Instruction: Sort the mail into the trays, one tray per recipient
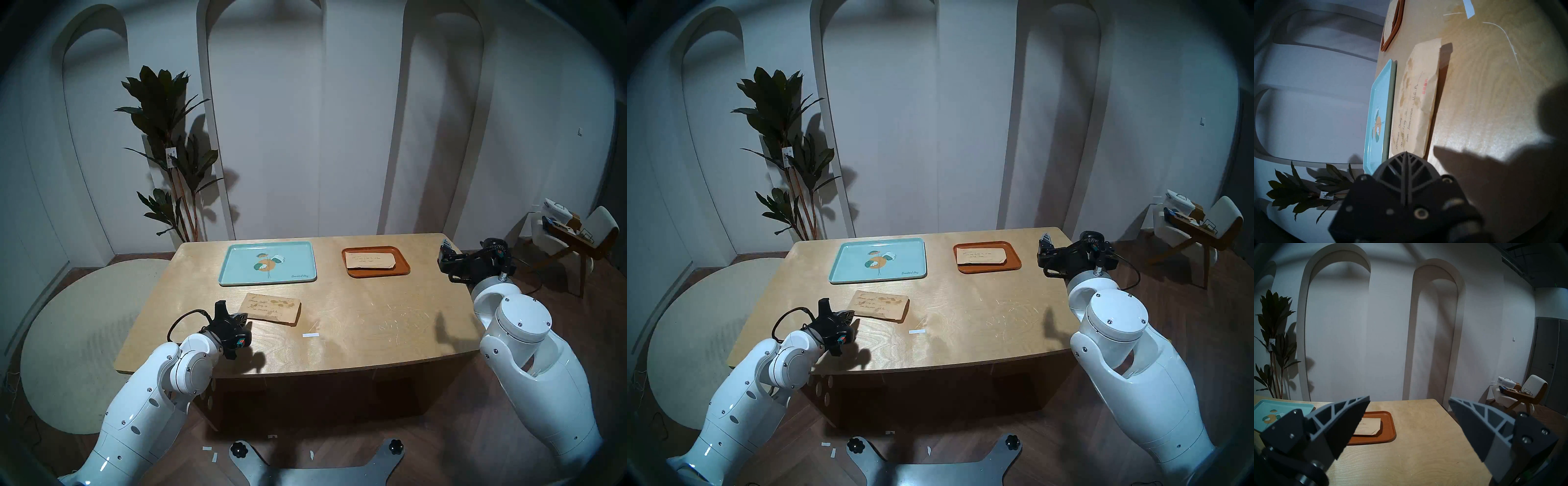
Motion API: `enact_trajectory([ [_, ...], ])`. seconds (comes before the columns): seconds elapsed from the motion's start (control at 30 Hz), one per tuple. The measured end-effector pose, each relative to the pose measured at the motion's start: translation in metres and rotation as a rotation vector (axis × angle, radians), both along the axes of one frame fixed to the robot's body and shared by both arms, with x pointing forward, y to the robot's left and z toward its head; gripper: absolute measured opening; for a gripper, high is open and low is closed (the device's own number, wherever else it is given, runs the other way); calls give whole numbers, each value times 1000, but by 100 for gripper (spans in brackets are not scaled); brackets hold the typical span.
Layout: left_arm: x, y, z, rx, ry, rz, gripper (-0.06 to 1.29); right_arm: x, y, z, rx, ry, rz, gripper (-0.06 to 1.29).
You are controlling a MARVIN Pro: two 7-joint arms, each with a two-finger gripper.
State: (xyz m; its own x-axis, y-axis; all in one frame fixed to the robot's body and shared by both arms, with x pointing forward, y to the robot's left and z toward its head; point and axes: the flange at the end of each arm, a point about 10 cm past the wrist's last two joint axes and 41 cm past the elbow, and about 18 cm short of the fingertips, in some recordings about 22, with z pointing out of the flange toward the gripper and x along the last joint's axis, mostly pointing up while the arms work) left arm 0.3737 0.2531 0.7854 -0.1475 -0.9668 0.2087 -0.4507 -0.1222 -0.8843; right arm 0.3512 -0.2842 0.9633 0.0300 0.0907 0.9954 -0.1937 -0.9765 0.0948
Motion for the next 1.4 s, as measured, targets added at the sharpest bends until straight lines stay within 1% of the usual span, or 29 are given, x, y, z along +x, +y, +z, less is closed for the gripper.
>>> enact_trajectory([
  [0.13,1,2,9,12,-2,-8,-3,0,0,0,0,0,0,125],
  [0.23,0,4,20,24,13,-21,-2,0,0,0,0,0,0,125],
  [0.27,0,4,22,26,17,-24,0,0,0,0,0,0,0,125],
  [0.3,-1,4,26,29,23,-27,31,0,0,0,0,0,0,125],
  [0.33,-1,5,29,32,28,-29,66,0,0,0,0,0,0,125],
  [0.37,-2,5,32,34,34,-31,95,0,0,0,0,0,0,125],
  [0.4,-3,5,35,36,40,-32,119,0,0,0,0,0,0,125],
  [0.43,-3,6,37,37,45,-33,125,0,0,0,0,0,0,125],
  [0.53,-5,6,43,39,59,-36,125,0,0,0,0,0,0,125],
  [0.77,-8,8,49,40,80,-38,125,0,0,0,0,0,0,125],
  [0.93,-8,9,51,30,85,-23,125,0,0,0,0,0,0,125],
  [1.07,-8,4,49,6,82,-9,125,0,0,0,0,0,0,125],
  [1.2,-11,-6,42,-19,88,-9,125,0,0,0,0,0,0,125],
  [1.4,-13,-14,35,-37,93,-5,125,0,0,0,0,0,0,125],
])
